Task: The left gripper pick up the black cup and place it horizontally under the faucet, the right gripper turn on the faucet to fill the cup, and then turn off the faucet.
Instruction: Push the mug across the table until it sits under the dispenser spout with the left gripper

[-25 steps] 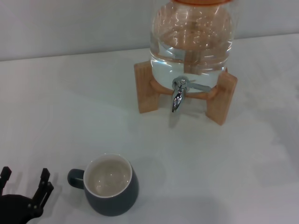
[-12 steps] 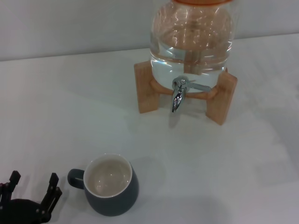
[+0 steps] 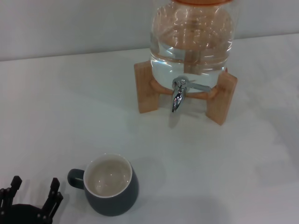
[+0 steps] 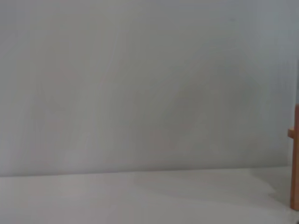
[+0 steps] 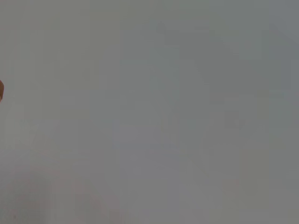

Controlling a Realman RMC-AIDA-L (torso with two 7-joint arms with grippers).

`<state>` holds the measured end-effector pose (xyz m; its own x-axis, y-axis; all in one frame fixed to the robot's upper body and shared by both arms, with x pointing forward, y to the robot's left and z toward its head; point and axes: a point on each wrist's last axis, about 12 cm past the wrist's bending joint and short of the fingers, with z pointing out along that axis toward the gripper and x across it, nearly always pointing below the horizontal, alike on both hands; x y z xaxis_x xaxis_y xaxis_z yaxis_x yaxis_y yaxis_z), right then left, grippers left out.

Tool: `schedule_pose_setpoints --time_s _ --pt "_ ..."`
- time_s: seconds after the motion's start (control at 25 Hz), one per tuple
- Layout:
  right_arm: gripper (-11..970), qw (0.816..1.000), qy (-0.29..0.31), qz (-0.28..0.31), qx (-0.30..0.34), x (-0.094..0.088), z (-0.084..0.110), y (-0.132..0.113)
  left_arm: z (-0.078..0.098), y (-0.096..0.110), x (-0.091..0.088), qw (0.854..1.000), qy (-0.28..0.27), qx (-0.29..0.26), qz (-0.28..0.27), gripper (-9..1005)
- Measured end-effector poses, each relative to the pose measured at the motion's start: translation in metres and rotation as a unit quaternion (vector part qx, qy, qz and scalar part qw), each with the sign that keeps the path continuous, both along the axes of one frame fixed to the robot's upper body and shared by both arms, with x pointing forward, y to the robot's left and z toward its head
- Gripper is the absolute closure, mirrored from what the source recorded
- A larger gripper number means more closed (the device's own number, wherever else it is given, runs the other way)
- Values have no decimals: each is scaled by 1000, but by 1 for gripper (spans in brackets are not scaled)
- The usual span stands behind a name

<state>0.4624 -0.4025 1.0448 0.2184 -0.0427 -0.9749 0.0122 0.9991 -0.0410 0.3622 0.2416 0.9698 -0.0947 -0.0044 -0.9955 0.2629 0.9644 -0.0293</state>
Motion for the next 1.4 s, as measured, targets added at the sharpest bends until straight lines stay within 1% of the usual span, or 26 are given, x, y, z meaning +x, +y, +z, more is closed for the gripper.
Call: schedule_pose_setpoints --time_s 0.92,1.4 --pt "91 1000 -2 0 -1 2 1 -1 -1 -7 -2 1000 8 -3 -26 108" --pt "91 1000 0 -3 -5 0 1 -2 -2 -11 2 999 11 -1 -38 108"
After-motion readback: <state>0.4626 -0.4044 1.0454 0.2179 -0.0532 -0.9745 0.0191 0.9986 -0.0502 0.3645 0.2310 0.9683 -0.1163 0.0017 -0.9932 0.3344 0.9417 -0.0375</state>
